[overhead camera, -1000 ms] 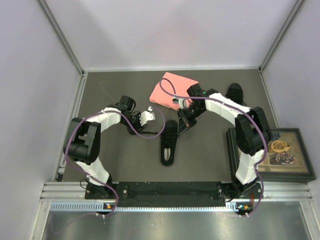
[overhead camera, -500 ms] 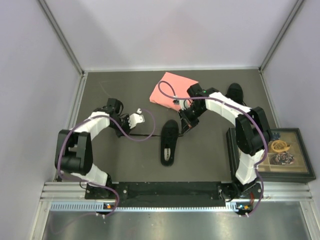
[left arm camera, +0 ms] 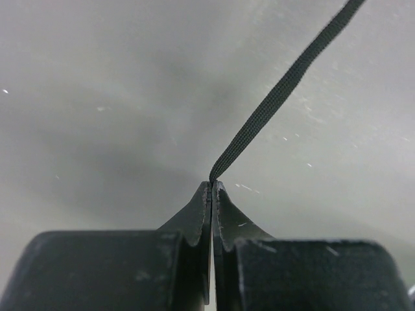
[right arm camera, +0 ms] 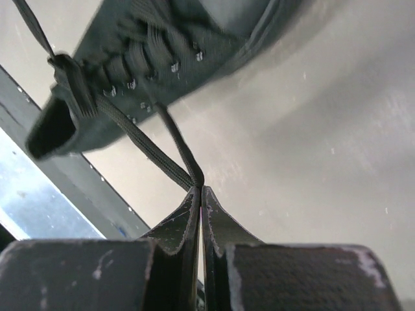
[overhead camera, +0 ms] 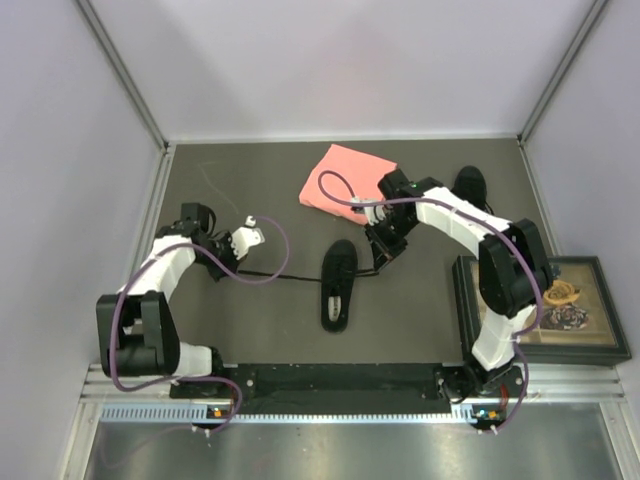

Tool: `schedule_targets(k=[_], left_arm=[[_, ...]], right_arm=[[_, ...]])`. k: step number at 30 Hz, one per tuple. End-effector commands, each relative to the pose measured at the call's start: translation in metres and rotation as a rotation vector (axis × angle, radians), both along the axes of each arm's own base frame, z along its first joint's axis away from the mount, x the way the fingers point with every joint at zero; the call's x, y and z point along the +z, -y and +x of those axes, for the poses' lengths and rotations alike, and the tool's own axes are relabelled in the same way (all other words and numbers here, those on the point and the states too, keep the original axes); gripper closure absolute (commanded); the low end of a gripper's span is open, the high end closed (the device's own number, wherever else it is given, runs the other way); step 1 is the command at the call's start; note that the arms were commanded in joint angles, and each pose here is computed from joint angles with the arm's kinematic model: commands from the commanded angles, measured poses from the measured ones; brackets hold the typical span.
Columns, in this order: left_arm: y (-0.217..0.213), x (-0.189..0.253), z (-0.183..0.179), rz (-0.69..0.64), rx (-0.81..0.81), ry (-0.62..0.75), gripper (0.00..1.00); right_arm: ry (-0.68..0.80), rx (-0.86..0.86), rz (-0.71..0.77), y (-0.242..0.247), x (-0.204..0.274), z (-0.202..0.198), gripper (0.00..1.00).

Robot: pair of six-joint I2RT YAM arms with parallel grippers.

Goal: Tie the shoes

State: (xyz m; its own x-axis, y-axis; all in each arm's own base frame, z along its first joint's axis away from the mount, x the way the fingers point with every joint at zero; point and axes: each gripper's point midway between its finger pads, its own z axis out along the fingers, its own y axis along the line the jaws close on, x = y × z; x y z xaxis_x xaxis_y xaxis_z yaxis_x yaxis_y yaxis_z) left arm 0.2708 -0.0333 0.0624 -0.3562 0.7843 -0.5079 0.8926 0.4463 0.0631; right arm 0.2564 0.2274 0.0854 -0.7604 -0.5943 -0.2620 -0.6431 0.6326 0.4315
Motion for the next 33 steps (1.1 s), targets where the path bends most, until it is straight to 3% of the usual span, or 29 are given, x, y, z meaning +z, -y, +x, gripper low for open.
schedule_targets(k=[1,6,9,13,16,18,19,25,26,33], left_arm=[[0.003,0.011,-0.013,-0.048,-0.011,0.016,1.00],[0.010,0.027,-0.015,-0.109,-0.005,0.015,1.00],[0.039,0.063,-0.021,-0.256,-0.078,0.058,1.00],[0.094,0.129,-0.039,-0.376,-0.250,0.140,1.00],[0.146,0.170,-0.071,-0.484,-0.412,0.164,1.00],[0.182,0.186,-0.099,-0.557,-0.478,0.110,1.00],[0.198,0.197,-0.098,-0.591,-0.513,0.161,1.00],[0.292,0.185,-0.159,-0.626,-0.707,0.091,1.00],[0.313,0.196,-0.167,-0.685,-0.734,0.111,1.00],[0.400,0.193,-0.153,-0.772,-0.665,0.161,1.00]], right_arm=[[0.098,0.008,-0.011,0.015,0.022,0.003,1.00],[0.140,0.003,-0.011,0.016,0.028,0.012,1.00],[0.149,-0.003,0.033,0.004,0.035,0.020,1.00],[0.167,-0.018,0.124,-0.020,0.049,0.035,1.00],[0.209,-0.013,0.201,-0.040,0.062,0.047,1.00],[0.240,-0.004,0.259,-0.056,0.070,0.055,1.00],[0.231,0.000,0.297,-0.064,0.076,0.053,1.00],[0.203,0.063,0.401,-0.106,0.084,0.052,1.00],[0.199,0.067,0.413,-0.109,0.084,0.052,1.00],[0.143,0.126,0.492,-0.121,0.080,0.037,1.00]])
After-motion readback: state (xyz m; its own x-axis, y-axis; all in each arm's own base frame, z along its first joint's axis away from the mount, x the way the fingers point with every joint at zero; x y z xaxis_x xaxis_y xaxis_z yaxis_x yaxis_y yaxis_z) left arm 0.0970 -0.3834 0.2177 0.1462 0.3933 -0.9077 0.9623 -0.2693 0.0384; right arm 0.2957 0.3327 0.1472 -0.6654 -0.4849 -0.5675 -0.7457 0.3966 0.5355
